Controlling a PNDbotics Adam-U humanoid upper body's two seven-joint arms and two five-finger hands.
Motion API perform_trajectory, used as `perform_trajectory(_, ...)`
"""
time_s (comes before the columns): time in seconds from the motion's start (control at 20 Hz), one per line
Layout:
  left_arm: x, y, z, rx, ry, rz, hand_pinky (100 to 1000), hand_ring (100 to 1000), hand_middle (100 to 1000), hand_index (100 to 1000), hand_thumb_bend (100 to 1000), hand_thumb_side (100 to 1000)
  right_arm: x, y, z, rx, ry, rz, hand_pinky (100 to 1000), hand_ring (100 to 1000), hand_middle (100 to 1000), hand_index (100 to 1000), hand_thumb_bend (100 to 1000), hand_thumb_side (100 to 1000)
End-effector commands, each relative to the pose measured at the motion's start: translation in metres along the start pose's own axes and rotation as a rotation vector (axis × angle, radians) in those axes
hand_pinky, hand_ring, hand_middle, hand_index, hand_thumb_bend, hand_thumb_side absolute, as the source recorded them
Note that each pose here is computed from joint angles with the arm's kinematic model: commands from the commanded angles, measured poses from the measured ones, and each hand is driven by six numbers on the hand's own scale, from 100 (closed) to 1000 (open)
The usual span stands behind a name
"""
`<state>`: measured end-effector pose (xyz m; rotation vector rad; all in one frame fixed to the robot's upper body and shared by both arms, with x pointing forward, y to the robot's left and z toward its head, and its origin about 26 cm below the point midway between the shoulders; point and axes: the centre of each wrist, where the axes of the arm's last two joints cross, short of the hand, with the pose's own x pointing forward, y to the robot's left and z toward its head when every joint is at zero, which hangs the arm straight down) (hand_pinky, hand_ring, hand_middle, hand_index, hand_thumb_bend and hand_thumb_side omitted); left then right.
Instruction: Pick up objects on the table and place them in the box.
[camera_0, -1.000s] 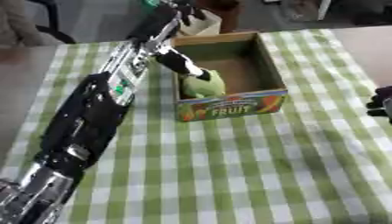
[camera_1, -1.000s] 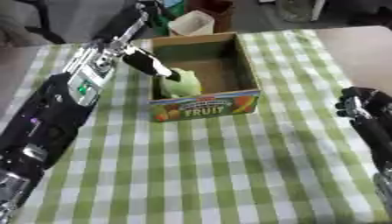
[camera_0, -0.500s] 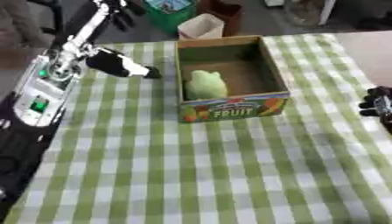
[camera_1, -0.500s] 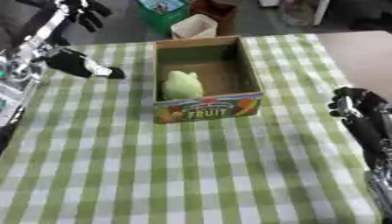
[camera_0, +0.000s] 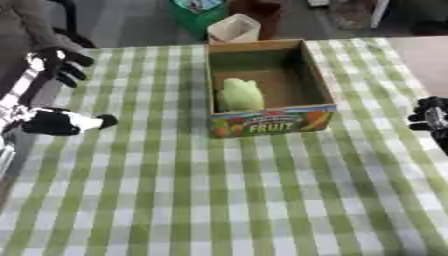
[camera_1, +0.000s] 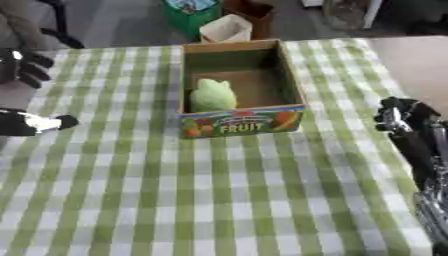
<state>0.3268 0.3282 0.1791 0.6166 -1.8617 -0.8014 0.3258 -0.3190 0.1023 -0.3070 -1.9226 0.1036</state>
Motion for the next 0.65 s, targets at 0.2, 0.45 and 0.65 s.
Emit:
perform_trajectory(0.2, -0.005, 0.009, 0.017, 0.040, 0.031, 0.005, 608, 647, 674, 740, 781, 100, 0.006, -0.008, -0.004, -0.012, -0.023, 0.023, 611, 618, 560, 662, 100, 527)
perform_trajectory(0.45, -0.008, 0.006, 0.022, 0.050, 0.050, 0.018, 606, 647, 673, 738, 780, 100, 0.006, -0.008, -0.003, -0.011, -0.019, 0.023, 611, 618, 560, 662, 100, 527)
perform_trajectory(0.65, -0.009, 0.004, 0.023, 0.053, 0.055, 0.027, 604, 646, 672, 737, 782, 100, 0.006, -0.008, -0.004, -0.008, -0.019, 0.024, 611, 618, 560, 662, 100, 523)
